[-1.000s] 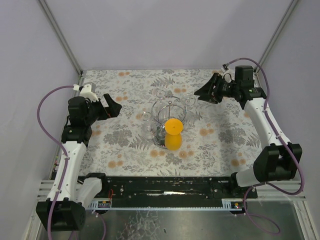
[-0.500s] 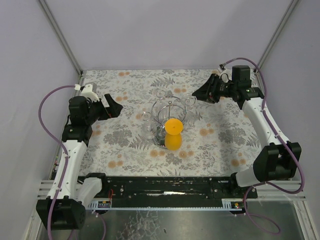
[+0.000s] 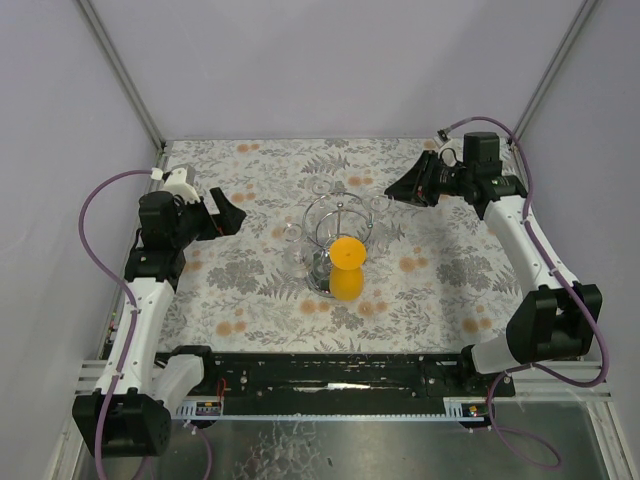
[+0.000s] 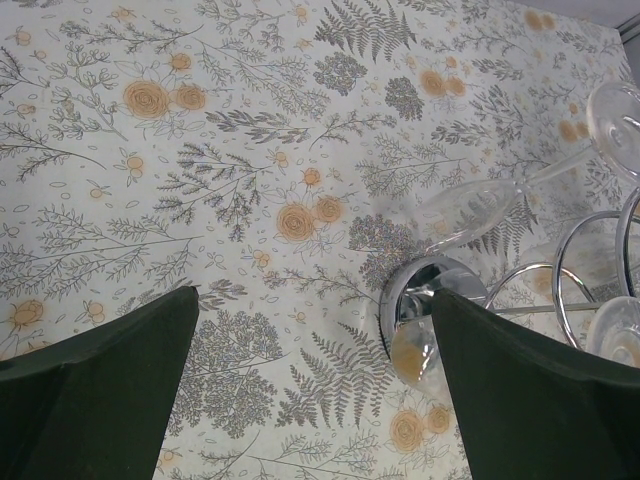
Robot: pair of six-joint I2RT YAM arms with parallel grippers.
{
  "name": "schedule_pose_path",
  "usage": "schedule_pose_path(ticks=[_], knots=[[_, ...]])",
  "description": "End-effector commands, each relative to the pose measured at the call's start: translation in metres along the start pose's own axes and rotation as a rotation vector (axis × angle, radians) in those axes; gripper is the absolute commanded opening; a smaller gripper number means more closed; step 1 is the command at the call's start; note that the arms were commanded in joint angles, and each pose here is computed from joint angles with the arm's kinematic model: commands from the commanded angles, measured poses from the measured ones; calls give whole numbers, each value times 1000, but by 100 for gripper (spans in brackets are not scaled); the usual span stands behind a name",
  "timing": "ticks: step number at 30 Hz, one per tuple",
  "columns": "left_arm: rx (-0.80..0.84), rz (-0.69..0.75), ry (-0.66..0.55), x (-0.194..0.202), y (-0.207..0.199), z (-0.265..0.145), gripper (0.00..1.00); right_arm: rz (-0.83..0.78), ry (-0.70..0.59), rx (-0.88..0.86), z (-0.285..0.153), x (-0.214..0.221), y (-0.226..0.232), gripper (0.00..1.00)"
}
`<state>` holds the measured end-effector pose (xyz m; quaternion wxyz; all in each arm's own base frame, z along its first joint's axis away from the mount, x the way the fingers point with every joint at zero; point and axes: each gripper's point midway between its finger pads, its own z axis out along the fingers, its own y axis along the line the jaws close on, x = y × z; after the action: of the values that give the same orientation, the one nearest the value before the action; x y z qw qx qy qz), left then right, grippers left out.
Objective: Take the wine glass off the wine glass rack
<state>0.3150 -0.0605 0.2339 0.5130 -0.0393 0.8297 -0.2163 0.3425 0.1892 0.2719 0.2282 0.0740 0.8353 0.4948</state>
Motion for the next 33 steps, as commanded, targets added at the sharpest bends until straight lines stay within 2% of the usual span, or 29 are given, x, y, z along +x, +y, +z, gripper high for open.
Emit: schedule_pose_path(ticks=[1,5,10,15,24,33], knots=[[35,38,-46,-17,-8,-2,100,-14,28,-43,2,7,5,28],[39,39,-45,-17,-8,-2,100,-11,33,-45,2,10,4,28],[42,37,-45,-17,-9,-2,100,-13,32,-47,1,11,4,21],[44,36,-42,-16,-9,-2,100,-17,24,-53,1,9,7,18],[54,37,-39,-16,-11,-2,100,-24,8,-47,-2,7,10,19],[61,36,-38,-16,-12,-2,100,-25,-1,-34,-4,9,8,28]])
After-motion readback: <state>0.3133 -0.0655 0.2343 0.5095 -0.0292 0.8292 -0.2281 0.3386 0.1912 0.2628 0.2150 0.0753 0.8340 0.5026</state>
